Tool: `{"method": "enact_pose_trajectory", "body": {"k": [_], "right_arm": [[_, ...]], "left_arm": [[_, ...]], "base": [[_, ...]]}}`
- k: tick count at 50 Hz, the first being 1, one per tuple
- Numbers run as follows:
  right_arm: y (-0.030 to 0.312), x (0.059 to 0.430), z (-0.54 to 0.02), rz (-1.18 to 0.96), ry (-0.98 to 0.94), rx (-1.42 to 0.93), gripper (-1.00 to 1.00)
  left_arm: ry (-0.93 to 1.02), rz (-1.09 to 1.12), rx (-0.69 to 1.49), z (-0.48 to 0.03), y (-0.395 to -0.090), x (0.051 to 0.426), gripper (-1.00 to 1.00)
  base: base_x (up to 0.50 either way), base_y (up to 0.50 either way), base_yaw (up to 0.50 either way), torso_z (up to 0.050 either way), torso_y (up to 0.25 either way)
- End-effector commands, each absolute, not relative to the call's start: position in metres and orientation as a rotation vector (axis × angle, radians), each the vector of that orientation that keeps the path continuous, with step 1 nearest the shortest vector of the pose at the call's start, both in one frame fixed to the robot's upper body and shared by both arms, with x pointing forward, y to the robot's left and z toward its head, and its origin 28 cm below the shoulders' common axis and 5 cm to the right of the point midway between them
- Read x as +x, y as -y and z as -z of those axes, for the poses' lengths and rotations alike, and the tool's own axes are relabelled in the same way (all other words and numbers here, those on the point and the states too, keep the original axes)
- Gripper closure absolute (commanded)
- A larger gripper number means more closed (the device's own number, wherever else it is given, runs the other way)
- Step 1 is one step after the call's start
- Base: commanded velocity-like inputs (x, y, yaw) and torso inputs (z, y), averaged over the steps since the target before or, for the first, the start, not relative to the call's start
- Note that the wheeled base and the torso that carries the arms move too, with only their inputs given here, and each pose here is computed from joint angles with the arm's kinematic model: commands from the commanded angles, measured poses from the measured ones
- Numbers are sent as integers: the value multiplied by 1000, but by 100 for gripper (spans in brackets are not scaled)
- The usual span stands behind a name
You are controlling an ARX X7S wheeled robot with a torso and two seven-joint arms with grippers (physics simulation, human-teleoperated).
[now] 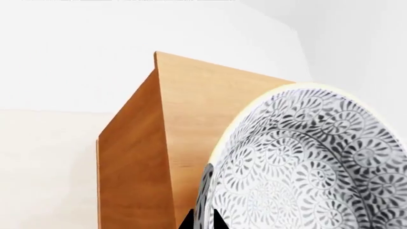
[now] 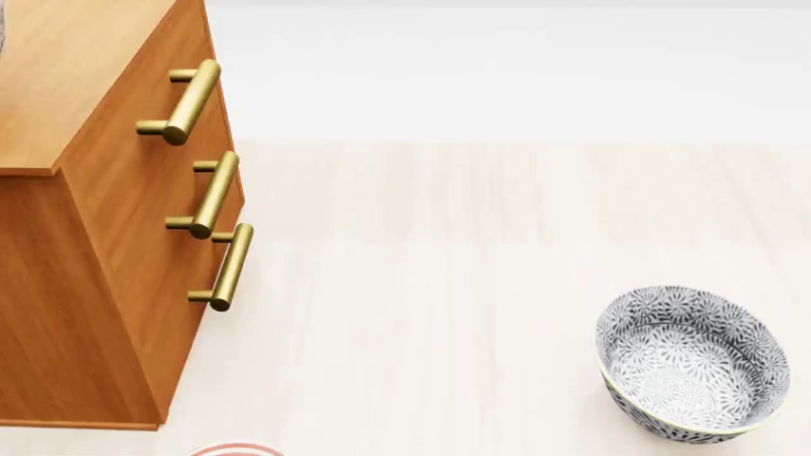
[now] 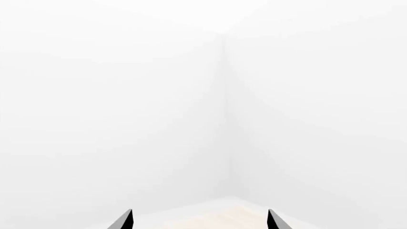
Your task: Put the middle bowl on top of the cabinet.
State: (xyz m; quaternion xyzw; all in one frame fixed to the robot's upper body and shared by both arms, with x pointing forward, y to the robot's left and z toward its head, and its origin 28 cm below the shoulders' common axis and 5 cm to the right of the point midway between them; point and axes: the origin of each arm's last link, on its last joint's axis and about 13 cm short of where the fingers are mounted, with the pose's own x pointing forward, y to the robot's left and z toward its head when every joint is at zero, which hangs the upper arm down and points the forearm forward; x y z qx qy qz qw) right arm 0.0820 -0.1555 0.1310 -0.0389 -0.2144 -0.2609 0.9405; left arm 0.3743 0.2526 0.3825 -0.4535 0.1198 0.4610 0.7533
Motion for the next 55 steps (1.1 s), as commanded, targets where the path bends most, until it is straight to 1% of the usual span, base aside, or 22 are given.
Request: {"method": "enact_pose_trajectory", "body": {"k": [1,6,7,18,26,38,41,43,55], "right_arm": [[155,82,-132,532,442,-80,-100],[155,81,-132,532,444,-80,-100],[155,81,-132,532,444,-80,-100],[155,81,-133,531,445,-80,-100],[155,80,-133,531,447,-81,-100],[155,79,-132,530,448,-80,-100],[155,79,-133,530,449,-81,-100],[156,79,-133,531,449,-80,-100],[156,78,-134,529,453,-82,-100]], "left_arm": [[-249,-1009,-985,-380,-255,378,100],[-245,-997,-984,-377,-255,379,100],[-238,-992,-980,-379,-255,378,-100],[-212,-980,-948,-380,-255,377,-100],[-141,-942,-936,-390,-252,370,-100],[31,-1003,-821,-415,-248,346,-100],[101,-1015,-789,-424,-246,336,-100],[106,-1021,-780,-424,-245,332,-100],[312,-890,-581,-432,-229,306,-100]], "base": [[0,0,0,0,0],[0,0,0,0,0],[0,0,0,0,0],[0,0,0,0,0],[0,0,0,0,0],[0,0,0,0,0],[0,0,0,0,0],[0,0,0,0,0],[0,0,0,0,0]]}}
